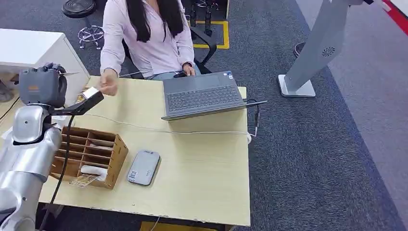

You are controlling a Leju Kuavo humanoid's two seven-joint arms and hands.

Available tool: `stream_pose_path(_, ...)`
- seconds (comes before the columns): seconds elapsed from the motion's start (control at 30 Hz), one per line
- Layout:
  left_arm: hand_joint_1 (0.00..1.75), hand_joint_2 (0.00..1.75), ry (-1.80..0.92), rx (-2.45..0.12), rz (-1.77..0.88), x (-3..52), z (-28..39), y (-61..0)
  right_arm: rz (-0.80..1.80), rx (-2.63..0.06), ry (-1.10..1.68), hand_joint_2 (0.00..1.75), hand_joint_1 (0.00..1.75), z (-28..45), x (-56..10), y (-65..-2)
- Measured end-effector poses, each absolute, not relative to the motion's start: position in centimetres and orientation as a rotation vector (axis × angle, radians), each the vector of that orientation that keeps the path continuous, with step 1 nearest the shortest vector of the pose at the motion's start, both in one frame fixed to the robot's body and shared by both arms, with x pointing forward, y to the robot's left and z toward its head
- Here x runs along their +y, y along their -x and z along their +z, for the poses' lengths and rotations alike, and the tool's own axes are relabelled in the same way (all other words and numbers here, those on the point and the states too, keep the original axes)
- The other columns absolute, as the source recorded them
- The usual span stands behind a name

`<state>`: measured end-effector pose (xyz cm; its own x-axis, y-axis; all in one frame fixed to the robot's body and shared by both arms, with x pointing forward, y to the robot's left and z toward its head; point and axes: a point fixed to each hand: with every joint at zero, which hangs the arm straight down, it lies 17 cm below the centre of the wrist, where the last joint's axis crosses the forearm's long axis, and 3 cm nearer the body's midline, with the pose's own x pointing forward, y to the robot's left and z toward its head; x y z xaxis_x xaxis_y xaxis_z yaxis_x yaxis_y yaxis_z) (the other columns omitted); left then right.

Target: Pass the card to the sensor for recognition and then transmit it.

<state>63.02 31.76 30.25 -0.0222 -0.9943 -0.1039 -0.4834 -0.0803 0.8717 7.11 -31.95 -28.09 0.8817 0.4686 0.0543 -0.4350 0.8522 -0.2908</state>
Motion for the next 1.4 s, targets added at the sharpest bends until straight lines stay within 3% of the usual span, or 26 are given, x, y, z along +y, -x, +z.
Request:
stream_pose_path(0.47,1.75,1.75,-1.609,-1.593,-1.05,31.0,30.1,-63.0,0.48,-0.121,0.277,1.75,0.0,-28.1,-32.1,-7.0)
stream_pose_path(0.6,1.75,1.75,-1.465,-1.857,-1.051,25.1,26.0,-56.9,0.452,-0.103,0.285,1.75,0.0,-28.1,-32.1,-6.6)
stream_pose_path(0.77,1.75,1.75,-1.394,-1.895,-1.094,19.0,23.3,-50.7,0.444,-0.106,0.288,1.75,0.0,-28.2,-32.2,-6.2)
stream_pose_path(1.03,1.75,1.75,-1.287,-1.961,-1.214,14.0,22.3,-48.4,0.43,-0.093,0.285,1.75,0.0,-28.2,-32.1,-5.9)
stream_pose_path(1.4,1.75,1.75,-1.184,-1.864,-1.337,11.7,19.4,-48.2,0.417,-0.09,0.28,1.75,0.0,-28.2,-32.0,-5.8)
